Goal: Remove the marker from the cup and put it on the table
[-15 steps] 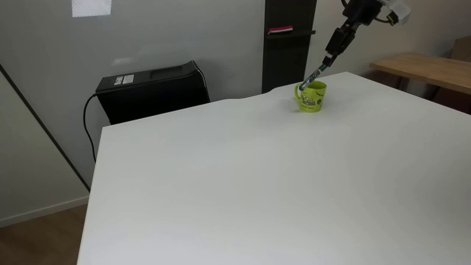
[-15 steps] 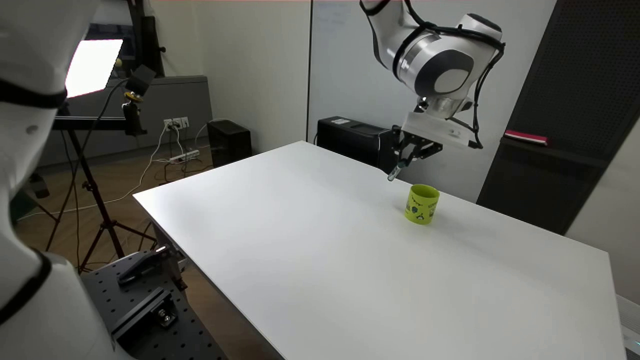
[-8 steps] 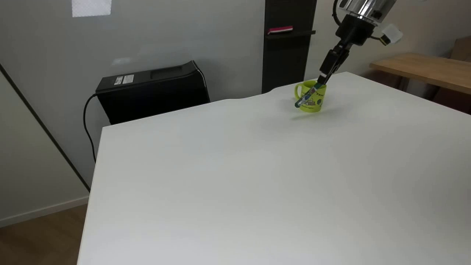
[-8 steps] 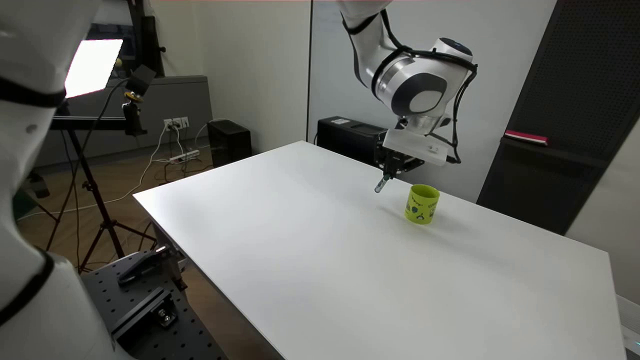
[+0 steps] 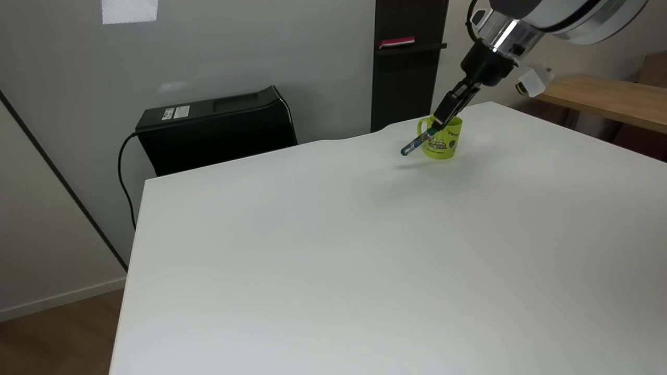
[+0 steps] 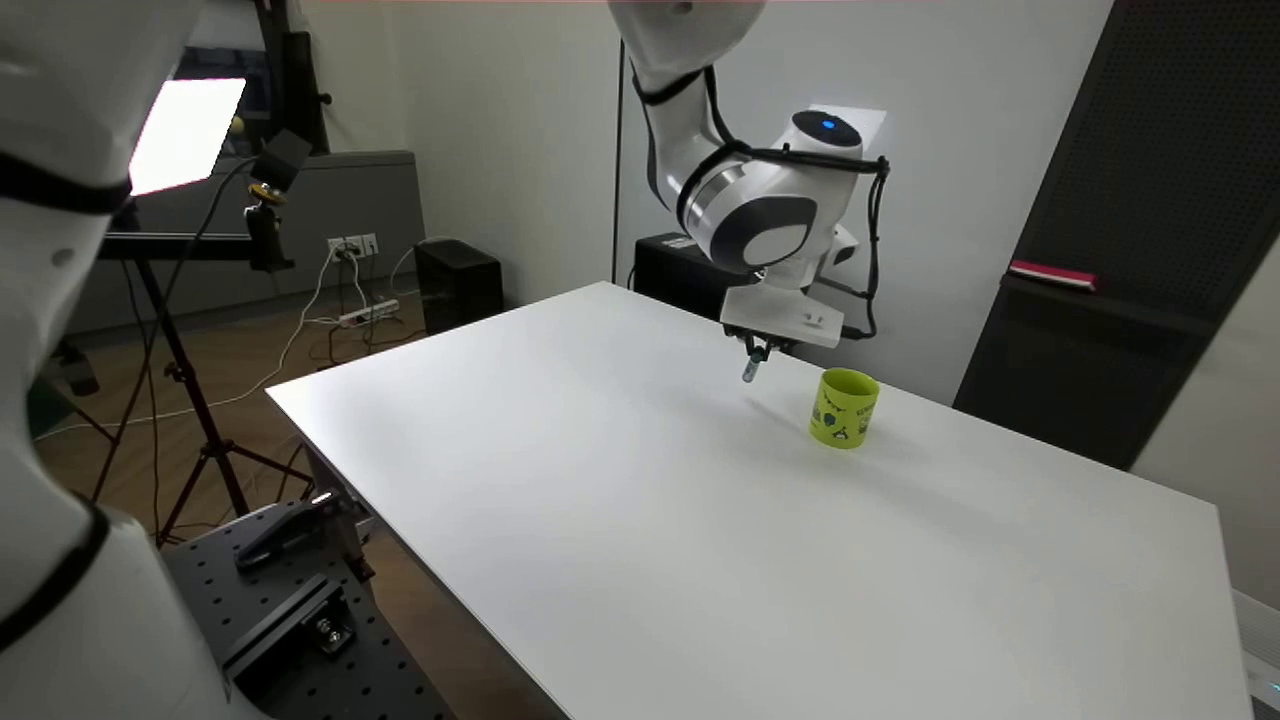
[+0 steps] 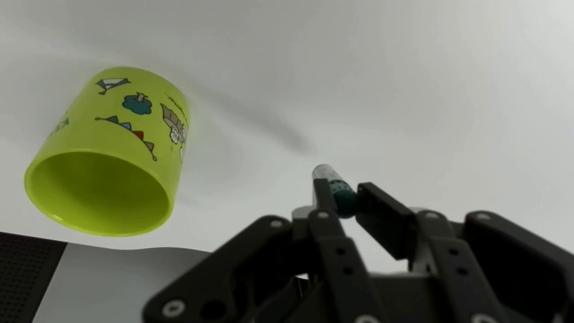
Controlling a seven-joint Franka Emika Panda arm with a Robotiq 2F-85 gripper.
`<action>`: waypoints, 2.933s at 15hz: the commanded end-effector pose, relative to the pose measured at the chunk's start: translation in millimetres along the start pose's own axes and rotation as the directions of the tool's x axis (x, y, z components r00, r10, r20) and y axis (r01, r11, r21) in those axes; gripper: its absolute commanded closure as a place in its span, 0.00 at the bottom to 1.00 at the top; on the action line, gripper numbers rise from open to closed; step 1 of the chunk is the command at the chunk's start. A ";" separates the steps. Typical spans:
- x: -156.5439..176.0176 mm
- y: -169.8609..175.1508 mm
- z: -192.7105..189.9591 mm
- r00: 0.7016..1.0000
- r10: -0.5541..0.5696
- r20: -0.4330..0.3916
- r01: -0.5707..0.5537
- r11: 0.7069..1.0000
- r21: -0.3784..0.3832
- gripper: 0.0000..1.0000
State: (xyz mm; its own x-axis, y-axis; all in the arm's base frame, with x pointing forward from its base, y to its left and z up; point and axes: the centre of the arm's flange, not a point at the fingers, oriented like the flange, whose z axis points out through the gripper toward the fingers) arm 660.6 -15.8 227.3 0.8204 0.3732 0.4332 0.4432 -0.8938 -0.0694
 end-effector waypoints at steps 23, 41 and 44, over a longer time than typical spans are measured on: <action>-59.0 -30.9 74.7 0.994 0.045 0.098 -0.045 0.999 -0.003 0.93; -15.8 -12.1 30.3 0.908 0.306 0.288 -0.249 0.944 -0.218 0.00; 1.9 -18.2 15.1 0.867 0.429 0.253 -0.349 0.886 -0.306 0.00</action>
State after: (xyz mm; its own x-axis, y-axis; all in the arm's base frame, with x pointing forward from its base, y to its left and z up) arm 651.6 -7.0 193.4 0.9817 0.1327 0.1369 0.1321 -0.9911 0.0134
